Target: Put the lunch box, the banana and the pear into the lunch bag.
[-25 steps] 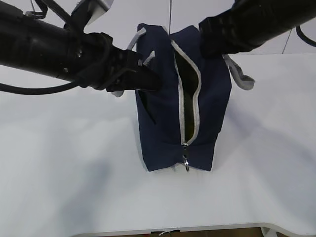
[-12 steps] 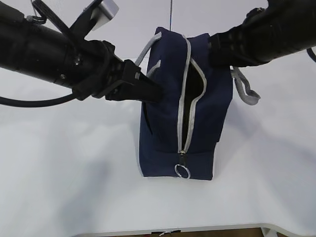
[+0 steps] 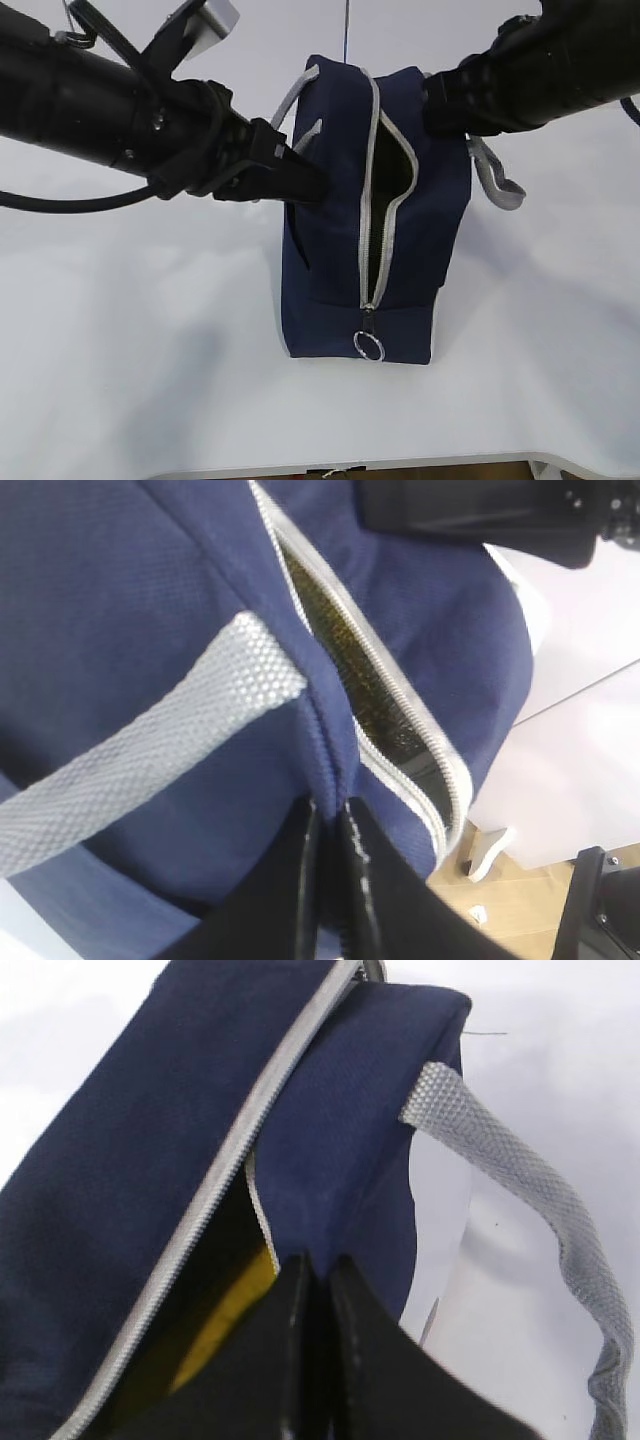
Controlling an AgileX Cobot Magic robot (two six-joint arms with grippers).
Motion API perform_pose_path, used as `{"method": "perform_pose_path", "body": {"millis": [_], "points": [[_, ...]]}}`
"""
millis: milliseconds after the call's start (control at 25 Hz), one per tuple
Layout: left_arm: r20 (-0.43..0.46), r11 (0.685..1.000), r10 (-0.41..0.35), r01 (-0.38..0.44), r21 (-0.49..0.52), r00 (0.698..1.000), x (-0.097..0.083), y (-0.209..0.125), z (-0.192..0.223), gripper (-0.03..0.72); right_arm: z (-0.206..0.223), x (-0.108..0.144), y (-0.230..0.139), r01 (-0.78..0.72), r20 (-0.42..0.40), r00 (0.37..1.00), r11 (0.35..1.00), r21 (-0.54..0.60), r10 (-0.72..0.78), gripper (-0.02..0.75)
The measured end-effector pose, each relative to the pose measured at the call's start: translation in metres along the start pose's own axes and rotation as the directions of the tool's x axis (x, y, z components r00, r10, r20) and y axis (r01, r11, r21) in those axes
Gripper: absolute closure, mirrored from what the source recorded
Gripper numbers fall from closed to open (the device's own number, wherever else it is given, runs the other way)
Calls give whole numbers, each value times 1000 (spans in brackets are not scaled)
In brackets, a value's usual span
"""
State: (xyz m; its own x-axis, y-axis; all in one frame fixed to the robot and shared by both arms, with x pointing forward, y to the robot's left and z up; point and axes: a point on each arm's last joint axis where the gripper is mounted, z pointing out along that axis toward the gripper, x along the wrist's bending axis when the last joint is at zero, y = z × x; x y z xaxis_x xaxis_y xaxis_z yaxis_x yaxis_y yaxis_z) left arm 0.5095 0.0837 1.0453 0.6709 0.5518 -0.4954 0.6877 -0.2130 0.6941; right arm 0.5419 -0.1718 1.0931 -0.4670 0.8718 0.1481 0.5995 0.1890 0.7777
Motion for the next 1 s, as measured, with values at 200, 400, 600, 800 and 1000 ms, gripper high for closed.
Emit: {"method": "perform_pose_path", "body": {"millis": [200, 400, 600, 800, 1000], "points": [[7, 999, -21, 21, 26, 1000, 5, -4, 7, 697, -1, 2, 2, 3, -19, 1000, 1000, -21, -4, 519], [24, 998, -54, 53, 15, 998, 4, -3, 9, 697, -2, 4, 5, -15, -42, 999, 999, -43, 14, 387], [25, 998, -57, 56, 13, 998, 4, -3, 9, 697, -18, 10, 17, -36, -76, 997, 995, -92, 29, 372], [37, 996, -84, 85, -4, 996, 3, -2, 9, 697, -54, 20, 26, 12, -92, 995, 986, -168, -28, 370], [48, 993, -114, 115, -19, 992, 3, 0, 9, 697, -91, 38, 14, 287, -172, 937, 950, -123, -305, 370]]}}
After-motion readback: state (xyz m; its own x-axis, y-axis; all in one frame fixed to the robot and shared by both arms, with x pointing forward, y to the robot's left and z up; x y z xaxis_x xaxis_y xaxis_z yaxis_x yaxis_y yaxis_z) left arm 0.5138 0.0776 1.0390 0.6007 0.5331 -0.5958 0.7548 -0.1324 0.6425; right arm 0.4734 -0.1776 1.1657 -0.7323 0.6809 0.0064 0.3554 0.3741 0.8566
